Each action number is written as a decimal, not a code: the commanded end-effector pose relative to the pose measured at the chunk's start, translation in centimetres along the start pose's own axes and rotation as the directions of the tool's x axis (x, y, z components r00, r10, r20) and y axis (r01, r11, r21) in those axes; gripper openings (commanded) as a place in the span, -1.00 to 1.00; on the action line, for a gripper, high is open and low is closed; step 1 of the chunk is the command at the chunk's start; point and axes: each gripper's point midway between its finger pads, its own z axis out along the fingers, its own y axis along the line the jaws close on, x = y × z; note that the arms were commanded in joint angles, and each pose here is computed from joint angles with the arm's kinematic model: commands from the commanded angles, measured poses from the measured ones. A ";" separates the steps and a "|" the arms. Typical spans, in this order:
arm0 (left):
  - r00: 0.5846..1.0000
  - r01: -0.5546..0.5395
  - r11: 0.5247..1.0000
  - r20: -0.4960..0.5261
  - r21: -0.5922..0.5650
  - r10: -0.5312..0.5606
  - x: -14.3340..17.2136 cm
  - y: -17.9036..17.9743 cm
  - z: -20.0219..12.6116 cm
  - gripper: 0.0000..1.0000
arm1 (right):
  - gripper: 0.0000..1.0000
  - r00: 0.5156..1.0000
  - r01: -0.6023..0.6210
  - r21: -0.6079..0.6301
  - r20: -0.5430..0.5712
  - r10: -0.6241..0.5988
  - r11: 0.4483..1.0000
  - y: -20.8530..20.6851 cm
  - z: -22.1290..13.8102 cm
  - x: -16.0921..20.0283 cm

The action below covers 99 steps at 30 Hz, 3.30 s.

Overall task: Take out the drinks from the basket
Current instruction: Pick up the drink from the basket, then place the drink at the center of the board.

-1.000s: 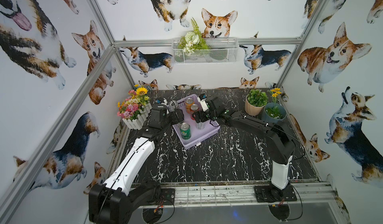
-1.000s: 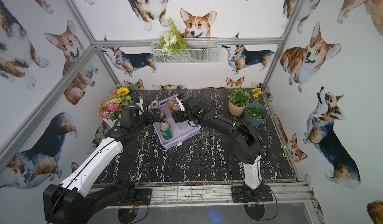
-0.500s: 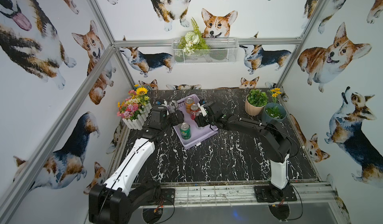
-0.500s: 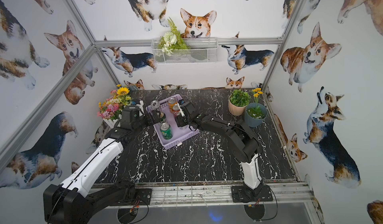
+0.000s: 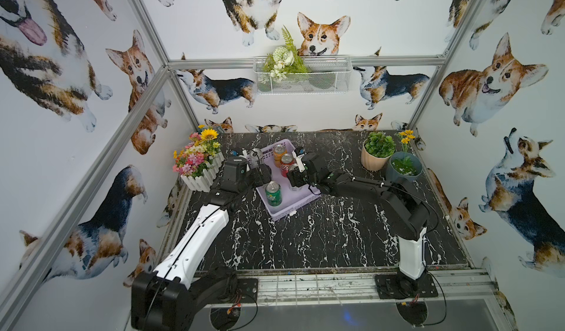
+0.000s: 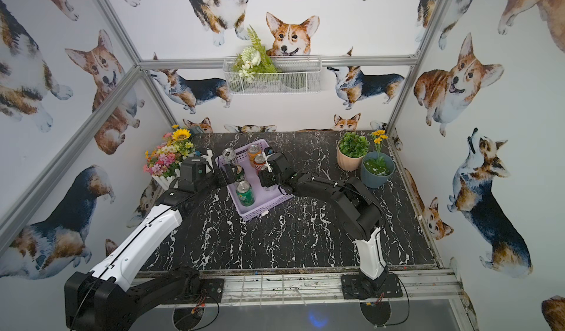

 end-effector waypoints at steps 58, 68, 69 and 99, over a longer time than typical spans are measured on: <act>0.998 -0.035 0.988 -0.049 0.153 0.043 2.0 -2.9 0.5 1.00 | -0.99 0.935 -0.336 0.553 0.290 0.202 0.763 -22.8 -14.7 3.8; 0.995 -0.074 0.990 -0.060 0.119 0.081 2.5 -2.6 0.6 1.00 | 0.99 0.922 -0.372 0.531 0.309 0.235 0.762 -22.5 -14.7 3.7; 0.994 -0.079 0.990 -0.062 0.118 0.087 2.6 -2.6 0.6 1.00 | 0.99 0.919 -0.376 0.536 0.321 0.230 0.756 -22.6 -15.1 3.4; 0.946 -0.227 0.964 -0.267 -0.134 0.186 9.7 -0.5 6.1 0.81 | 0.99 0.856 -0.426 0.471 0.487 0.174 0.773 -21.5 -20.5 -2.7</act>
